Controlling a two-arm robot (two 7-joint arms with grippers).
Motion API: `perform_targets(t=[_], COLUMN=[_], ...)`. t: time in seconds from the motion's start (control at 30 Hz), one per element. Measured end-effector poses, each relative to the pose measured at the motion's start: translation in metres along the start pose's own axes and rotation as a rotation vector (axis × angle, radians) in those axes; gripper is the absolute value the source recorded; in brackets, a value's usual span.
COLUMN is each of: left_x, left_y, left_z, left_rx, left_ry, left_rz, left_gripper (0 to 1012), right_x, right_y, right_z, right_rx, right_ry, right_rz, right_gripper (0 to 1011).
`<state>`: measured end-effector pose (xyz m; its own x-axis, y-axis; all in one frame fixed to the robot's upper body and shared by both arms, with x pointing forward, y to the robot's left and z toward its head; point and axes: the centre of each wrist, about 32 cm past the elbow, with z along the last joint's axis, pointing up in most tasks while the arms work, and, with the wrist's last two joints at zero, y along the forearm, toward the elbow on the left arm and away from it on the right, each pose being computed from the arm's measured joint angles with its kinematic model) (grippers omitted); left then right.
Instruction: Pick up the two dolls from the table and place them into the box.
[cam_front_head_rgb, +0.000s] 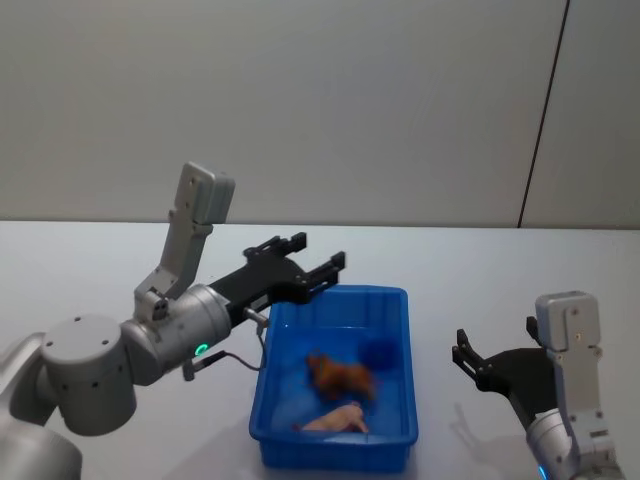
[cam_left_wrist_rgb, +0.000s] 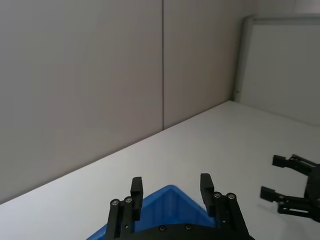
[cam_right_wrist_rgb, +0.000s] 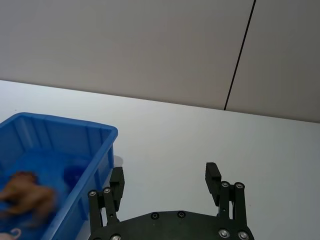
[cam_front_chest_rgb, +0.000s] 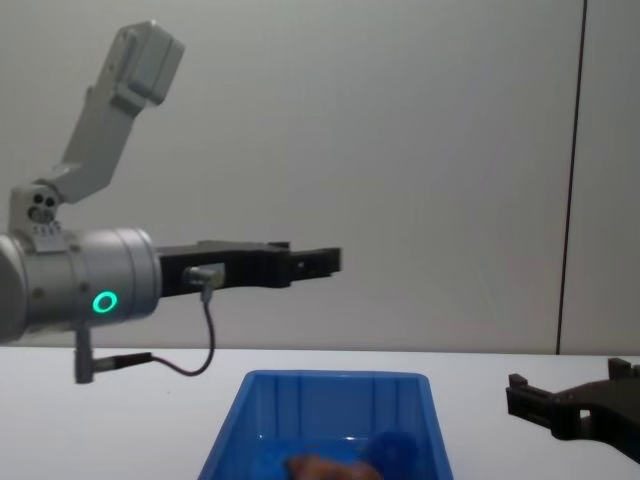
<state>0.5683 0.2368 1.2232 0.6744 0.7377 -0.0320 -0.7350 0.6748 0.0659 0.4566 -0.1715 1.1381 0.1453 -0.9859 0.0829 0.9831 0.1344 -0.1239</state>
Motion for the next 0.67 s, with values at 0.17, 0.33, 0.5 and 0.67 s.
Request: perform_targets(t=[0.17, 0.33, 0.5, 0.67], left_x=[0.0015, 0.0026, 0.0029, 0.0033], left_y=[-0.0087, -0.0185, -0.0240, -0.0284], left_z=[0.0006, 0.0012, 0.0015, 0.0020], left_rx=[-0.028, -0.056, -0.072, -0.085], left_ry=[0.012, 0.023, 0.030, 0.034], left_rz=[-0.075, -0.146, -0.185, -0.217], left_gripper=[834, 961, 1001, 1001], right_x=[0.000, 0.000, 0.000, 0.000], right_y=[0.000, 0.000, 0.000, 0.000], right_z=[0.000, 0.000, 0.000, 0.000], right_rx=[0.000, 0.000, 0.000, 0.000], right_ry=[0.000, 0.000, 0.000, 0.000], right_rz=[0.000, 0.000, 0.000, 0.000], right_gripper=[1000, 1000, 999, 1000])
